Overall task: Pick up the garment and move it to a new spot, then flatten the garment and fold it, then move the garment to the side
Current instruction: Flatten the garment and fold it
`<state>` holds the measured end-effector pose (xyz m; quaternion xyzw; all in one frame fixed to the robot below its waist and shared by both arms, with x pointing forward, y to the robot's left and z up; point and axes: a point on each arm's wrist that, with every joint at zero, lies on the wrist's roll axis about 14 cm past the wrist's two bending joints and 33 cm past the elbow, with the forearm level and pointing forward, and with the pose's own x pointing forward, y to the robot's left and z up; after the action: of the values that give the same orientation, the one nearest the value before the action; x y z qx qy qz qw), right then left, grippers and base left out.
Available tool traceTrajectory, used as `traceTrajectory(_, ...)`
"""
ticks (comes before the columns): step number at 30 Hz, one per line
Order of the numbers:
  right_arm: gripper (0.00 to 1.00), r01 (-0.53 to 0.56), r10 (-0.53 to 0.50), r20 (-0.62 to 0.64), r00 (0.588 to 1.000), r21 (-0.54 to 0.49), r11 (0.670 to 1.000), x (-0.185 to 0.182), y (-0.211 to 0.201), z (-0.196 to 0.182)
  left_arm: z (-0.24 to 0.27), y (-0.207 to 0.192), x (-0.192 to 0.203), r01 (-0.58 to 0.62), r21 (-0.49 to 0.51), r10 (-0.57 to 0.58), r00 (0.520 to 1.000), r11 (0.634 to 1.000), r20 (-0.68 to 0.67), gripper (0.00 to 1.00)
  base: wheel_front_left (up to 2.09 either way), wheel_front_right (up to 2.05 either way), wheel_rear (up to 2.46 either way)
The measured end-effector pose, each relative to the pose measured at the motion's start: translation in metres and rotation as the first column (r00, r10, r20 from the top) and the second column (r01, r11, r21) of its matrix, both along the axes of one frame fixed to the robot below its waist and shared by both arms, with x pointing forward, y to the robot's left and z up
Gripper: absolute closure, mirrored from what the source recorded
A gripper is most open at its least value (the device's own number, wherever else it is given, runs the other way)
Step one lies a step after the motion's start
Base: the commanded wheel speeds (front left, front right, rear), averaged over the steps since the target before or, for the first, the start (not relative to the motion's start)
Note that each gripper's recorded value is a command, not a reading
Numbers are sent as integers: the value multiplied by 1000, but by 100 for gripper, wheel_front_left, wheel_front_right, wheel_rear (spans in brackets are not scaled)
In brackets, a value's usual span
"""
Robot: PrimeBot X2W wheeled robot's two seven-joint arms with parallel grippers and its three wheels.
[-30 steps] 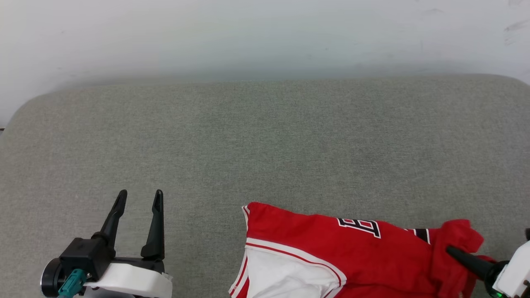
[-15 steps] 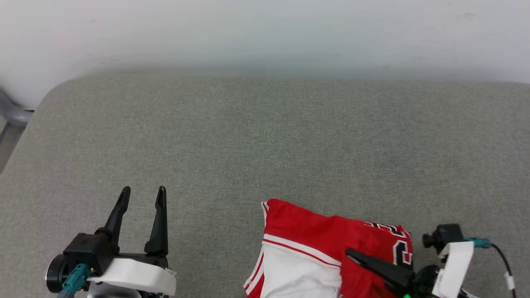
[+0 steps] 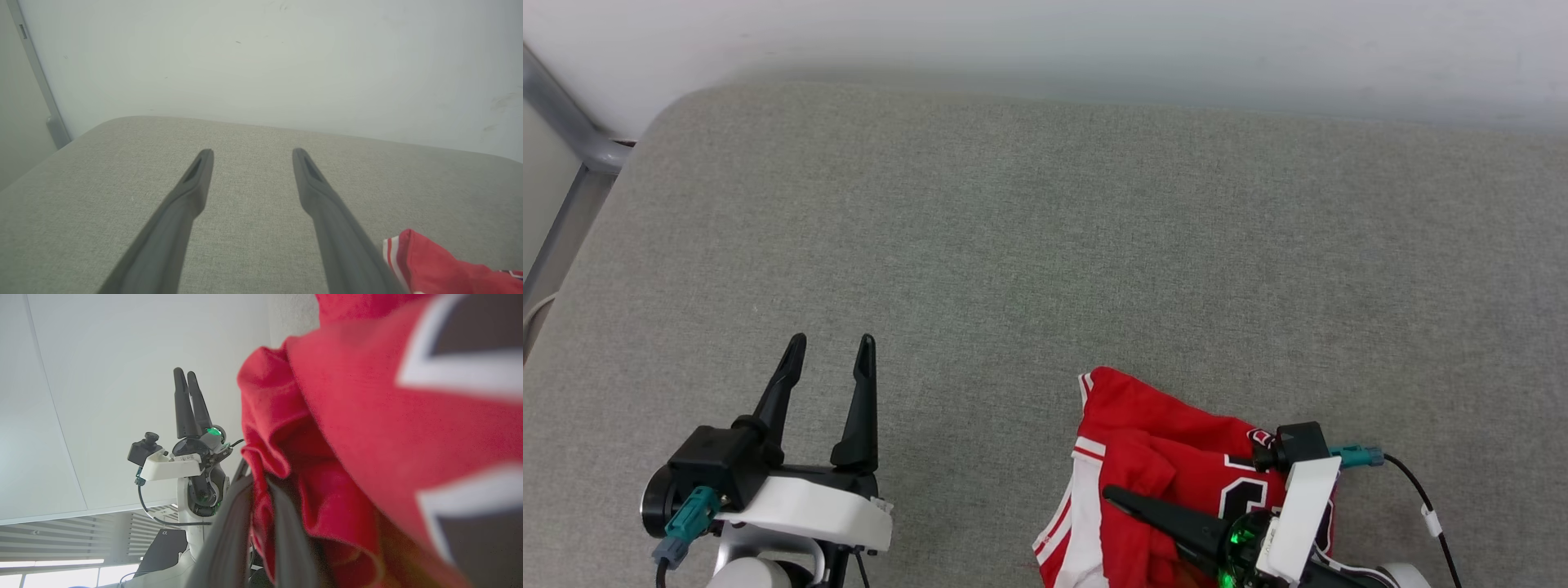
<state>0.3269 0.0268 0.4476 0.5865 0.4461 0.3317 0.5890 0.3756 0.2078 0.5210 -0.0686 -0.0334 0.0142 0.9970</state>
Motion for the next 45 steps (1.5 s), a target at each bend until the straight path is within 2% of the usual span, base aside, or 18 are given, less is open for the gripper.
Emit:
traceTrajectory(4, 0, 7, -7, 15, 1000, 6, 1000, 5, 2, 4, -2, 1, 2, -3, 1, 3, 1000, 1000, -3, 0, 0, 0, 0)
traceTrajectory(9, 0, 74, -66, 156, 985, -42, 996, 19, -4, 25, 1, 1, 1, 0, 2, 0, 1000, 1000, 11, 0, 0, 0, 0)
traceTrajectory(12, 0, 169, -140, 276, 951, -84, 982, 32, -18, 41, 5, 0, 0, 2, 7, -2, 1000, 1000, 24, 0, 0, 0, 0)
traceTrajectory(15, 0, 309, -219, 427, 877, -153, 939, 49, -43, 55, 6, -4, -2, 12, 9, -13, 1000, 1000, 26, 0, 0, 0, 0)
traceTrajectory(19, 0, 520, -323, 597, 735, -191, 833, 68, -84, 74, 8, -9, -2, 27, 12, -27, 999, 1000, 35, 0, 0, 0, 0)
traceTrajectory(24, 0, 730, -327, 771, 547, -248, 637, 75, -148, 88, 10, -13, -5, 35, 16, -35, 999, 999, 40, 0, 0, 0, 0)
traceTrajectory(26, 0, 794, -293, 828, 478, -265, 547, 72, -172, 94, 12, -14, -5, 37, 18, -38, 998, 999, 46, 0, 0, 0, 0)
traceTrajectory(29, 0, 861, -212, 891, 401, -287, 421, 64, -202, 103, 12, -16, -8, 41, 20, -42, 998, 999, 45, 0, 0, 0, 0)
traceTrajectory(32, 0, 896, -127, 927, 354, -297, 329, 52, -218, 110, 13, -19, -10, 47, 22, -48, 998, 999, 50, 0, 0, 0, 0)
traceTrajectory(38, 0, 923, 16, 946, 323, -318, 216, 26, -229, 111, 11, -20, -18, 52, 25, -53, 998, 998, 43, 0, 0, 0, 0)
traceTrajectory(41, 0, 930, 50, 950, 309, -312, 195, 17, -229, 111, 8, -20, -22, 48, 31, -50, 998, 998, 37, 0, 0, 0, 0)
traceTrajectory(45, 0, 932, 53, 953, 297, -302, 198, 11, -222, 109, 3, -18, -26, 40, 34, -41, 999, 999, 24, 0, 0, 0, 0)
